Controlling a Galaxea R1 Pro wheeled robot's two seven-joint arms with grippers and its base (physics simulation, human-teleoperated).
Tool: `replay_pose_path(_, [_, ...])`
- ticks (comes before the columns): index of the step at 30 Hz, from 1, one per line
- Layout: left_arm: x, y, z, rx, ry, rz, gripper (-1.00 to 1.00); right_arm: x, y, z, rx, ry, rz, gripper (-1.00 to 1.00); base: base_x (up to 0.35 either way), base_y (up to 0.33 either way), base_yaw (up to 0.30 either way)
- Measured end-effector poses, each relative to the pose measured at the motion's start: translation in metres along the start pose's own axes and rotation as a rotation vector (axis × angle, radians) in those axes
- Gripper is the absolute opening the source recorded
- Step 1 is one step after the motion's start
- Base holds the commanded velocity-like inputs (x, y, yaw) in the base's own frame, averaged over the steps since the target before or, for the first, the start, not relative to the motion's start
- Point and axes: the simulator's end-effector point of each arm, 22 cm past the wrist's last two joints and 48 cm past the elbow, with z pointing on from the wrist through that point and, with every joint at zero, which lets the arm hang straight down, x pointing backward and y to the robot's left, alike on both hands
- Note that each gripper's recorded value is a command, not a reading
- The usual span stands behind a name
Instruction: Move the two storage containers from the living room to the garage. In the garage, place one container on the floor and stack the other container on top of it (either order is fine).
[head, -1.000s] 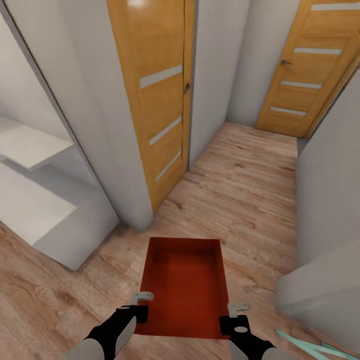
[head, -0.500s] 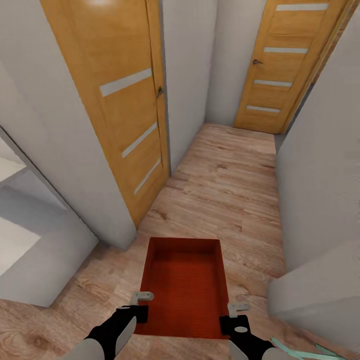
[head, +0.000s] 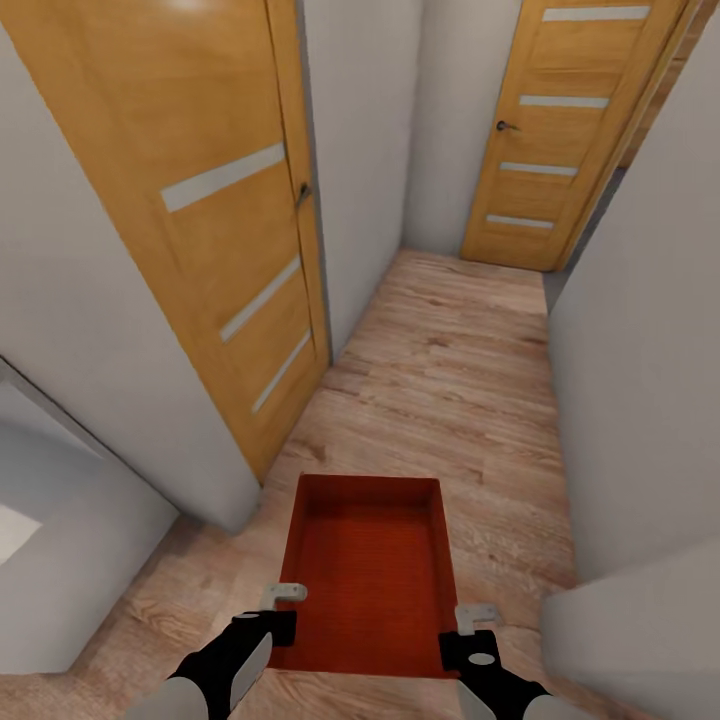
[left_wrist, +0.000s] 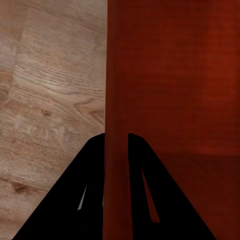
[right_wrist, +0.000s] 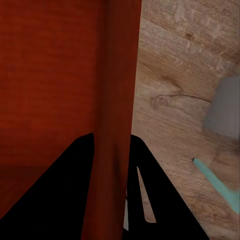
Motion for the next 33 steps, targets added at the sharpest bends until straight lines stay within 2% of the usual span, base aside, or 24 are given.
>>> replay_pose_path(7, [0.0003, 0.0, 0.0001, 0.0, 0.0, -0.001, -1.0, 0.0, 0.0, 0.0, 0.001, 0.0, -0.002, -1.0, 0.335, 0.0, -0.049])
replay_pose_path(28, [0.0004, 0.0, 0.0001, 0.0, 0.001, -0.001, -1.0, 0.0002, 0.0, 0.0, 0.0, 0.001, -0.001, -1.0, 0.334, 0.0, -0.245])
replay_pose_path(33, [0.0004, 0.0001, 0.0, 0.0, 0.001, 0.0, -1.0, 0.0002, 0.0001, 0.0, 0.0, 0.001, -0.001, -1.0, 0.335, 0.0, -0.075])
